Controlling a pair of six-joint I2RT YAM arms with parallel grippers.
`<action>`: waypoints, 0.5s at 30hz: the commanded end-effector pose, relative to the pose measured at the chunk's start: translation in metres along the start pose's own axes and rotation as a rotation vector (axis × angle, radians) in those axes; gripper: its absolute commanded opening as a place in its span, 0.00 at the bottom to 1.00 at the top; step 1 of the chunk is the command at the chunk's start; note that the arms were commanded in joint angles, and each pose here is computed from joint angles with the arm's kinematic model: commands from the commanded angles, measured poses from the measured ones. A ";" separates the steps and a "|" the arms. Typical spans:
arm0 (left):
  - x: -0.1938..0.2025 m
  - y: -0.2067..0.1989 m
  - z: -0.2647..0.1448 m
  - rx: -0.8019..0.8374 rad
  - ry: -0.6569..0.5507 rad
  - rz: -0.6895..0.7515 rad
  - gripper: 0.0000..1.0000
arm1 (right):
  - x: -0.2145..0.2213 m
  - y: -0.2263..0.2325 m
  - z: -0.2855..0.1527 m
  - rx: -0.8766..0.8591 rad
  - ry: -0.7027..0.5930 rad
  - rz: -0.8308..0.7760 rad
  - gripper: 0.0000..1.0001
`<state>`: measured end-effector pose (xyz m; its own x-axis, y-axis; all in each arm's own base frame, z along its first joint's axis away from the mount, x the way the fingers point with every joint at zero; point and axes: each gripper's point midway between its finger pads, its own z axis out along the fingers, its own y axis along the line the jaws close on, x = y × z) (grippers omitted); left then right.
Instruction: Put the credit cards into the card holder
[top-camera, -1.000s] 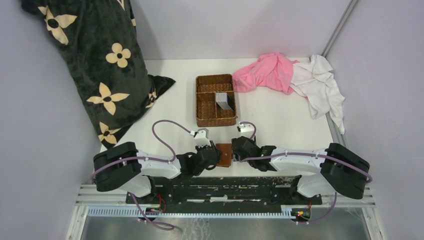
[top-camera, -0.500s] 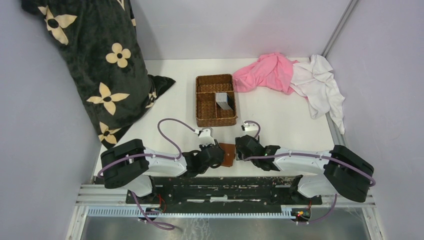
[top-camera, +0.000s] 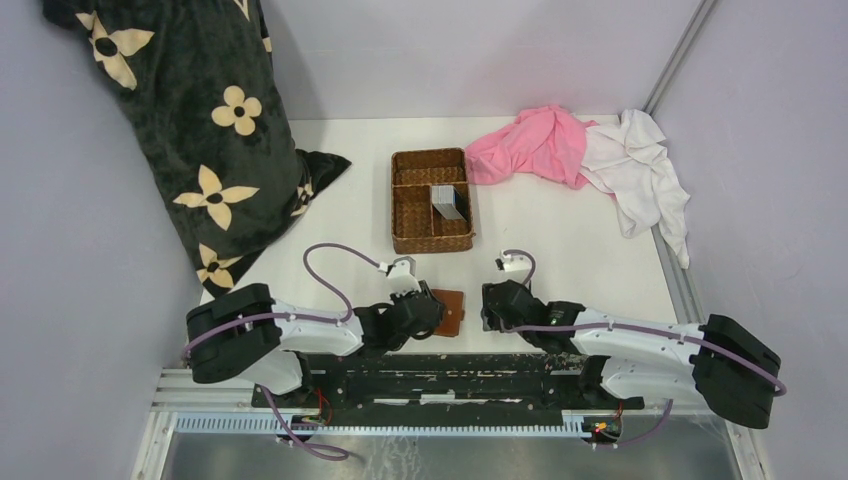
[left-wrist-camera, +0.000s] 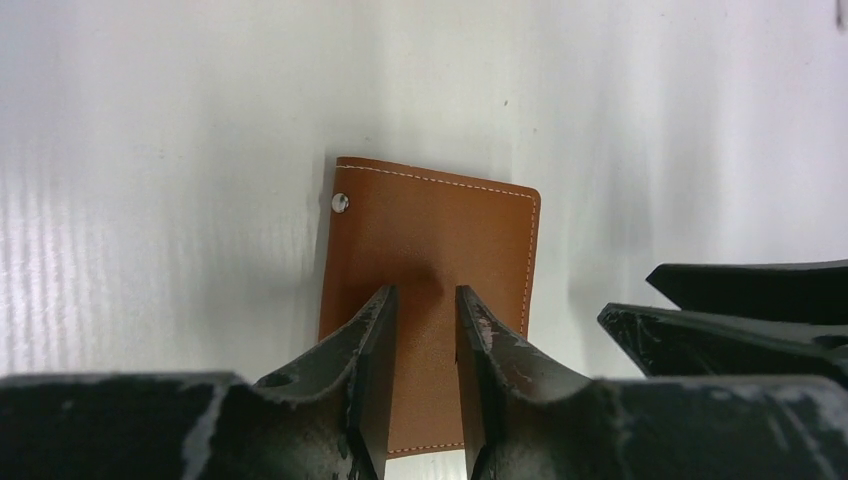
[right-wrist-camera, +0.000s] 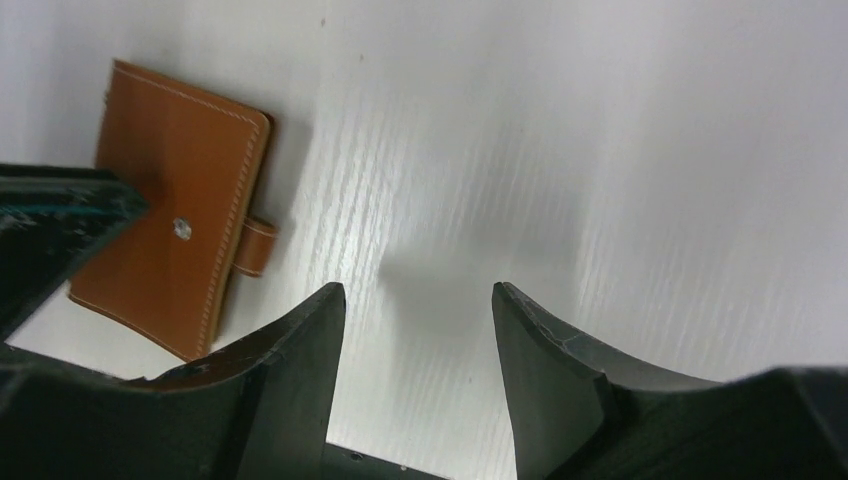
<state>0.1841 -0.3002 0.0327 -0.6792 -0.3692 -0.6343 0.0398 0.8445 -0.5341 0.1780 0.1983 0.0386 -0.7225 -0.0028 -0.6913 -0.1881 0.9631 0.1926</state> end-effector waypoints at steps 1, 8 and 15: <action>-0.005 0.021 -0.008 -0.061 -0.020 0.007 0.37 | 0.010 0.008 0.000 -0.027 0.001 0.017 0.62; -0.008 0.025 -0.011 -0.073 -0.030 -0.003 0.38 | 0.017 0.019 0.003 -0.061 0.006 -0.006 0.63; -0.003 0.034 -0.009 -0.088 -0.028 -0.004 0.38 | 0.018 0.020 0.005 -0.067 -0.015 -0.024 0.62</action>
<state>0.1814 -0.2820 0.0330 -0.6693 -0.3812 -0.6377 0.0085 0.8543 -0.5196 0.1600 0.2114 0.0223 -0.7345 -0.0468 -0.6770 -0.2415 0.9503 0.1963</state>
